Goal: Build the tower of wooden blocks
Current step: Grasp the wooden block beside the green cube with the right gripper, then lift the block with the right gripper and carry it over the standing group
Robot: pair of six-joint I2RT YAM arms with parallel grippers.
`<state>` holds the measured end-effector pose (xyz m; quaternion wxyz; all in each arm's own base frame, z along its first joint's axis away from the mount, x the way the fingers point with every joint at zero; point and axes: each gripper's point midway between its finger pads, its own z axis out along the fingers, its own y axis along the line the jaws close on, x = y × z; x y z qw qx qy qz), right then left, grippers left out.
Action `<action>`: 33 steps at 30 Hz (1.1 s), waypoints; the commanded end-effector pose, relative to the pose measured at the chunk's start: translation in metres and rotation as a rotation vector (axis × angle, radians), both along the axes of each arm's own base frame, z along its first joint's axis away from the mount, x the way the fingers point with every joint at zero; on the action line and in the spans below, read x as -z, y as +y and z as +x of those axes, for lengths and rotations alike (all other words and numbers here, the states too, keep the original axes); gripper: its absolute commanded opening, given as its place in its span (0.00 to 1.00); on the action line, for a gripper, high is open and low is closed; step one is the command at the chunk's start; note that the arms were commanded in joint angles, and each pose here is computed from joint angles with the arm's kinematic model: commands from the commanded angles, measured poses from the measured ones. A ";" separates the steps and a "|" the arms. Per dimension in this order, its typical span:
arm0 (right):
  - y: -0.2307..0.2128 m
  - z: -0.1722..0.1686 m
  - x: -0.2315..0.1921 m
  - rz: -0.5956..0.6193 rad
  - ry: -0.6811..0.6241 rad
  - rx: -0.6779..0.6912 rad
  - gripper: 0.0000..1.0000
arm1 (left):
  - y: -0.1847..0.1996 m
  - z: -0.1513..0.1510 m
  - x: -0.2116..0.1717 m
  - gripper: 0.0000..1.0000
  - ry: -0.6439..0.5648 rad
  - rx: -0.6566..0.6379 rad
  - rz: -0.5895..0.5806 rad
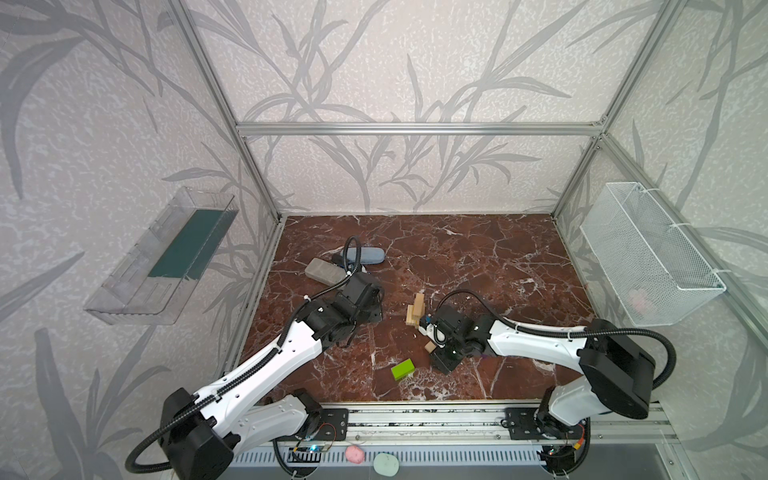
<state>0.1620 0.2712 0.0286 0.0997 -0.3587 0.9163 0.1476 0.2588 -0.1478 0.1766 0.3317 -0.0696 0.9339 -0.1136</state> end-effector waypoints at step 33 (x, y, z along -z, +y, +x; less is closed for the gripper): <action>-0.027 0.032 -0.030 -0.203 -0.146 0.394 0.24 | 0.021 -0.002 -0.004 0.58 -0.029 -0.041 -0.048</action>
